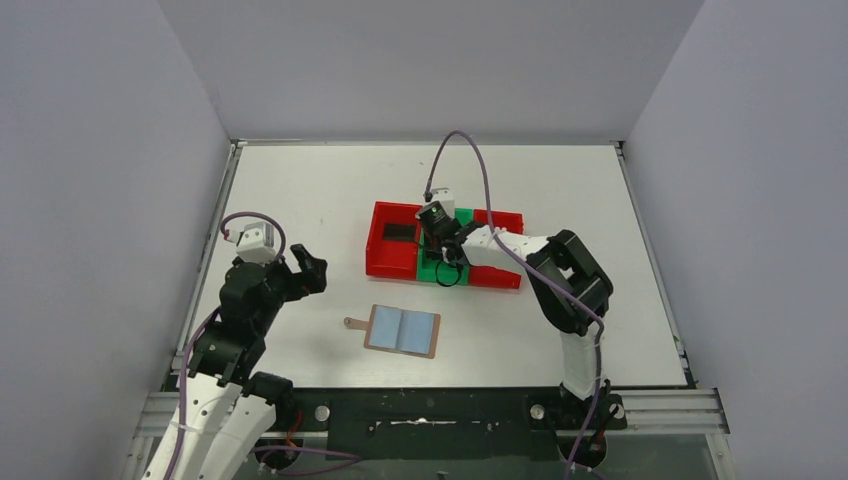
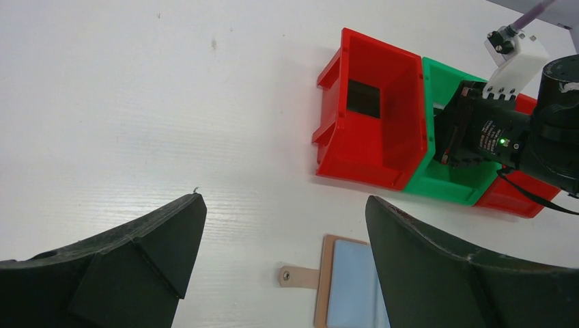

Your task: Take the credit cards out of the card holder

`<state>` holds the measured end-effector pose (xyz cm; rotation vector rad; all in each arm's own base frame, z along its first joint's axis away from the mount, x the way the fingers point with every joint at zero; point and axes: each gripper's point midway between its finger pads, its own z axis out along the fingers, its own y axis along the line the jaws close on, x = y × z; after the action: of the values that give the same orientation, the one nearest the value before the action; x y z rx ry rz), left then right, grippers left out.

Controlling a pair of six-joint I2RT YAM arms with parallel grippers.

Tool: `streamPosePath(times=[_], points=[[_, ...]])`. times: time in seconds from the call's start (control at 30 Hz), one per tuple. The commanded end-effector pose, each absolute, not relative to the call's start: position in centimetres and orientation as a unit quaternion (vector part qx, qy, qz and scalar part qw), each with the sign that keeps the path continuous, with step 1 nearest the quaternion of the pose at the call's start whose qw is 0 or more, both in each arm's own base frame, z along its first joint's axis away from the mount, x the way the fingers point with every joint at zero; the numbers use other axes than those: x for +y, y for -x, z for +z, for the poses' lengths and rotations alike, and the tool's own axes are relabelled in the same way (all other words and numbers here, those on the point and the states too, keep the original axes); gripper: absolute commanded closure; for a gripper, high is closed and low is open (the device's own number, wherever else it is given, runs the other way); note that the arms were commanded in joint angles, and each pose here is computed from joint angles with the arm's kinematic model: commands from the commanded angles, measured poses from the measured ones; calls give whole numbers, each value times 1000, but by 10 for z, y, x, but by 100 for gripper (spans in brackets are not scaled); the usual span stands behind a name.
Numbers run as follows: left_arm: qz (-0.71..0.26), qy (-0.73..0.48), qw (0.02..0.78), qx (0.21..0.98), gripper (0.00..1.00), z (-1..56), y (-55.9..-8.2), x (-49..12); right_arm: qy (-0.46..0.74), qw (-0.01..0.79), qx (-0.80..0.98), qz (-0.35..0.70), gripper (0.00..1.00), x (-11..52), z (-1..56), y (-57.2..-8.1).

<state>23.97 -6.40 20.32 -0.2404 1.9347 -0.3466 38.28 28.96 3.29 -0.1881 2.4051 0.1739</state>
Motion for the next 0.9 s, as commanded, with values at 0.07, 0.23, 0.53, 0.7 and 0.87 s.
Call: streamPosePath(times=[0.07, 0.23, 0.53, 0.7, 0.87], points=[[-153, 95, 563, 807, 11, 213, -243, -66, 51, 384, 919, 70, 97, 294, 49, -402], [-152, 95, 564, 806, 11, 213, -243, -65, 42, 392, 918, 48, 97, 287, 46, -408], [-152, 95, 563, 807, 11, 212, -243, -65, 20, 419, 907, 41, 98, 280, 50, -430], [-152, 95, 563, 807, 11, 213, -243, -65, 23, 419, 906, 49, 98, 282, 57, -431], [-153, 94, 562, 808, 11, 212, -243, -66, 30, 437, 895, 79, 89, 288, 85, -417]])
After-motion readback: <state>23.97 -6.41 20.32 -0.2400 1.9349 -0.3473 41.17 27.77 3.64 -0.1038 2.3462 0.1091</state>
